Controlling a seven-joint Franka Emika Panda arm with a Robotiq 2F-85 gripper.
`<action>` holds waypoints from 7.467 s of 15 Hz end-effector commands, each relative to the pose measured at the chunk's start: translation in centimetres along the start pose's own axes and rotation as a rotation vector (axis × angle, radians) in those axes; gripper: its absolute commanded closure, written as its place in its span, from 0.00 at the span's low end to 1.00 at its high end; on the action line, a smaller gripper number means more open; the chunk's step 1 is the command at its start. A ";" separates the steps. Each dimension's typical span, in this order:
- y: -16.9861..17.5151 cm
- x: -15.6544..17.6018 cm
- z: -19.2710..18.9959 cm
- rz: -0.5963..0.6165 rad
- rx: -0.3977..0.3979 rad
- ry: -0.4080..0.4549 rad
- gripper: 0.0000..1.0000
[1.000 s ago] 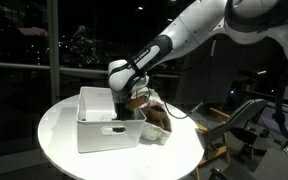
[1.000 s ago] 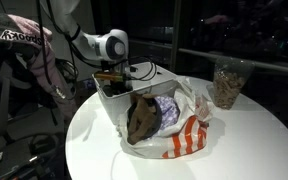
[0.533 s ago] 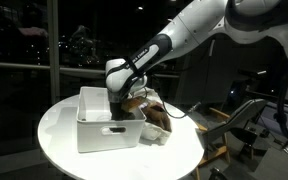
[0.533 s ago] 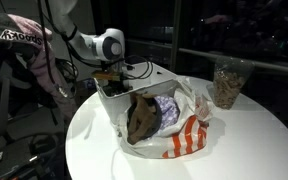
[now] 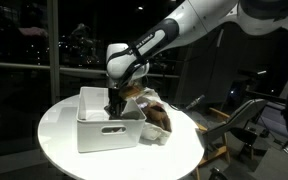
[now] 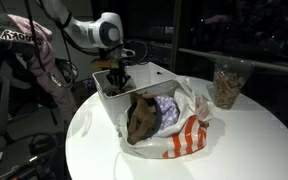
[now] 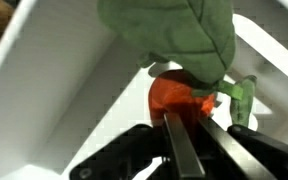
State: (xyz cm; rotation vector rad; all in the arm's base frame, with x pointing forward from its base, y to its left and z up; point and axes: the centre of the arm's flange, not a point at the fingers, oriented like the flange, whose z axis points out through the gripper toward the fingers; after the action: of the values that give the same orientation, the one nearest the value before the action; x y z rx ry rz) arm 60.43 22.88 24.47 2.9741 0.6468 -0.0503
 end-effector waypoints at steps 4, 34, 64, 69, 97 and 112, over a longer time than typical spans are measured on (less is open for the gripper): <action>4.4 -1.6 -9.9 0.192 -0.112 0.209 0.96; 21.2 -5.2 -0.2 0.671 -0.475 0.401 0.93; 11.0 -0.2 -5.5 0.628 -0.216 0.278 0.00; 11.3 1.1 -2.7 0.615 -0.153 0.254 0.25; 10.8 0.5 -6.3 0.922 -0.137 0.262 0.07; 12.2 -13.1 -8.7 0.521 -0.262 0.156 0.00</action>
State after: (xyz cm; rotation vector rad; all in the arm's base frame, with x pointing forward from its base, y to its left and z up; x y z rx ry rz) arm 55.33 7.74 36.13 2.7802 -0.2558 0.3218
